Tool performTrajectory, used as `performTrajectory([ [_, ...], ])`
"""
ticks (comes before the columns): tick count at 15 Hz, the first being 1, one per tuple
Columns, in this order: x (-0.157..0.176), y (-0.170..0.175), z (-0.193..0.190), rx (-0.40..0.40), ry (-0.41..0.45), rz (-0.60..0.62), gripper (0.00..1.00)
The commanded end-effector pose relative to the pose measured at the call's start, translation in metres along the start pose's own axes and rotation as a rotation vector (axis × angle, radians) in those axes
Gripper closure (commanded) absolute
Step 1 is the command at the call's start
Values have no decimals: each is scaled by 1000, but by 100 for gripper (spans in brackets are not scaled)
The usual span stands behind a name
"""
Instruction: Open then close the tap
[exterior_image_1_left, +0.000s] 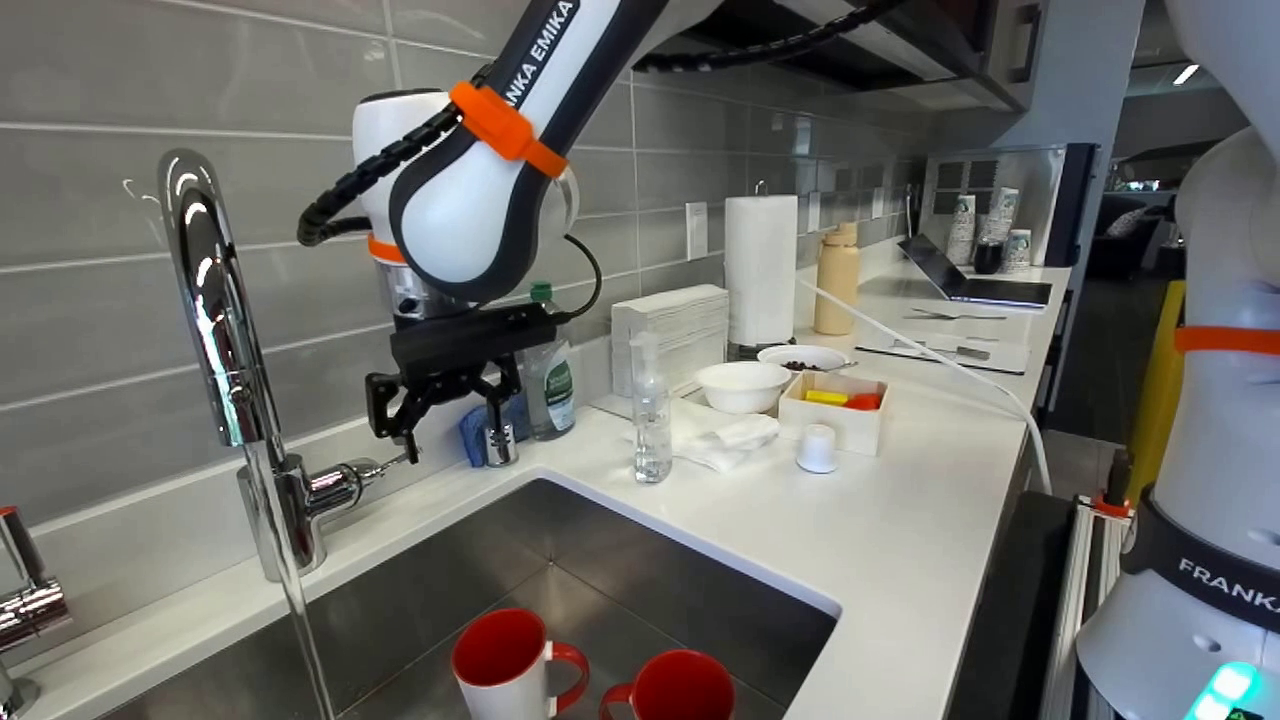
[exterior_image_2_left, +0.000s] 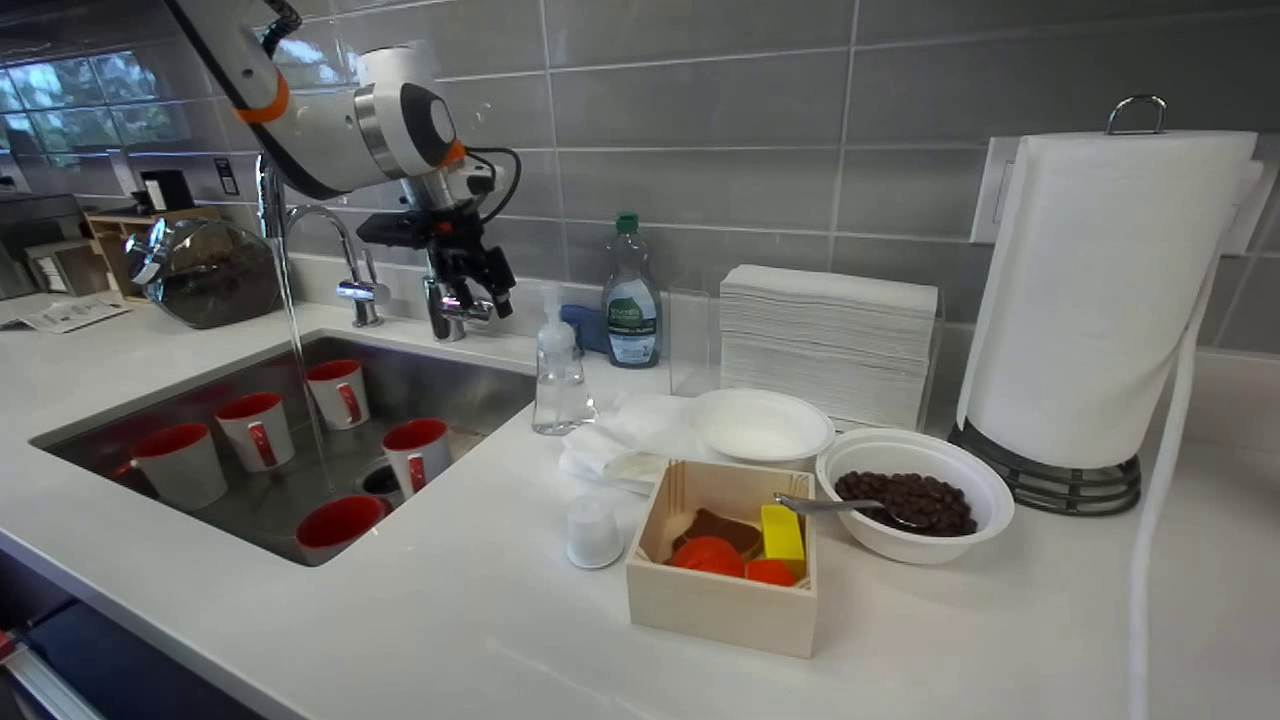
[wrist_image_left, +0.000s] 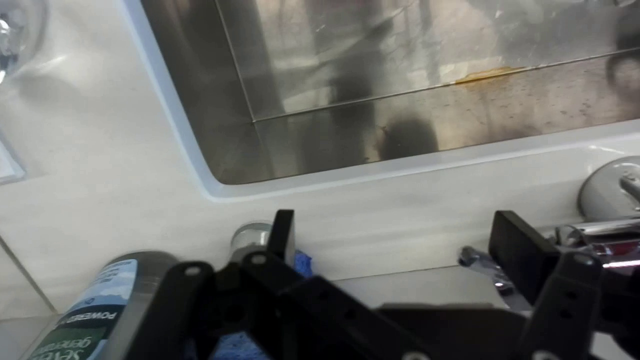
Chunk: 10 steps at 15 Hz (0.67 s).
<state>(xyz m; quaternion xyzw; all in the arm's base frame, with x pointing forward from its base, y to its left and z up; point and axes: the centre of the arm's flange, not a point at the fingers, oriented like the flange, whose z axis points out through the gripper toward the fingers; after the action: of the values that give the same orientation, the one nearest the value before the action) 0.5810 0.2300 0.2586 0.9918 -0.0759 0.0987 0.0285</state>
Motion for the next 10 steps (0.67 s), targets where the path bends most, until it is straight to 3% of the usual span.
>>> performTrajectory([
  [1, 9, -19, -5, 132, -18, -47, 0],
  [5, 6, -31, -13, 182, -26, -89, 0],
  [10, 2, -28, -15, 167, -26, -105, 0],
])
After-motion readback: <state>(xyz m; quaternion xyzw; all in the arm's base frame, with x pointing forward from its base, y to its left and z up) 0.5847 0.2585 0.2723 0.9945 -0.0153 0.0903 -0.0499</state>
